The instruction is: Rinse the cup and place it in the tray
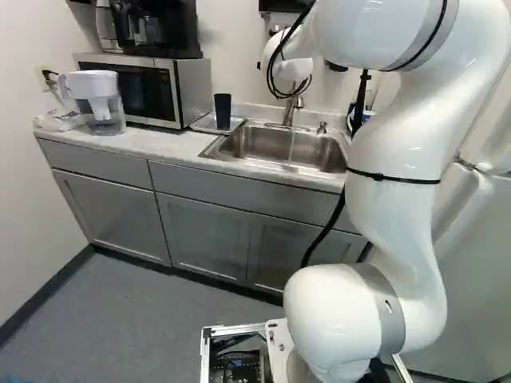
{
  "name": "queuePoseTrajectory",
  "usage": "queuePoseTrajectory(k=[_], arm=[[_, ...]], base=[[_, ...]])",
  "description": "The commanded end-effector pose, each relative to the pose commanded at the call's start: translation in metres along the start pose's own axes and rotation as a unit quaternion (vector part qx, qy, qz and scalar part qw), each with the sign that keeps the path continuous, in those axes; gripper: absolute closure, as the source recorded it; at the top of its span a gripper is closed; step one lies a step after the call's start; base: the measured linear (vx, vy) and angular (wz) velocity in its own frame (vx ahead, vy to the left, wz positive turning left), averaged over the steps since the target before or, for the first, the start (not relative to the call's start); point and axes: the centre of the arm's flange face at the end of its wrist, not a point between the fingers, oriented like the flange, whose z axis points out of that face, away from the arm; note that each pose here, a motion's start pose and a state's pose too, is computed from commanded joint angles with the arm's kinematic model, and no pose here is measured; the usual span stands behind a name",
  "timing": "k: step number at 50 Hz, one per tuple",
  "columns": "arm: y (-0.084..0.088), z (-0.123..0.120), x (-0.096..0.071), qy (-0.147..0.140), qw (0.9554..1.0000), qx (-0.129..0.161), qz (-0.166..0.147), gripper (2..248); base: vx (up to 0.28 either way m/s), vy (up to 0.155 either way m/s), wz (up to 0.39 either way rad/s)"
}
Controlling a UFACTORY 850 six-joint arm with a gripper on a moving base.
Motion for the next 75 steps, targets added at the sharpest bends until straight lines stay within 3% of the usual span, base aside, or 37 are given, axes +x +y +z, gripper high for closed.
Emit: queuePoseTrajectory(k=[26,36,56,75], arm=[[0.021,0.026,-0.001,0.006,0.9999,-0.016,0.001,3],[0.021,0.029,-0.002,0.004,0.9999,-0.016,0.001,3],[0.018,0.029,-0.007,-0.027,0.9996,-0.013,0.001,3],[0.012,0.028,-0.008,-0.028,0.9996,-0.008,0.001,3]], base=[[0.0,0.0,0.0],[0.0,0.0,0.0],[0.0,0.0,0.0],[0.0,0.0,0.0]])
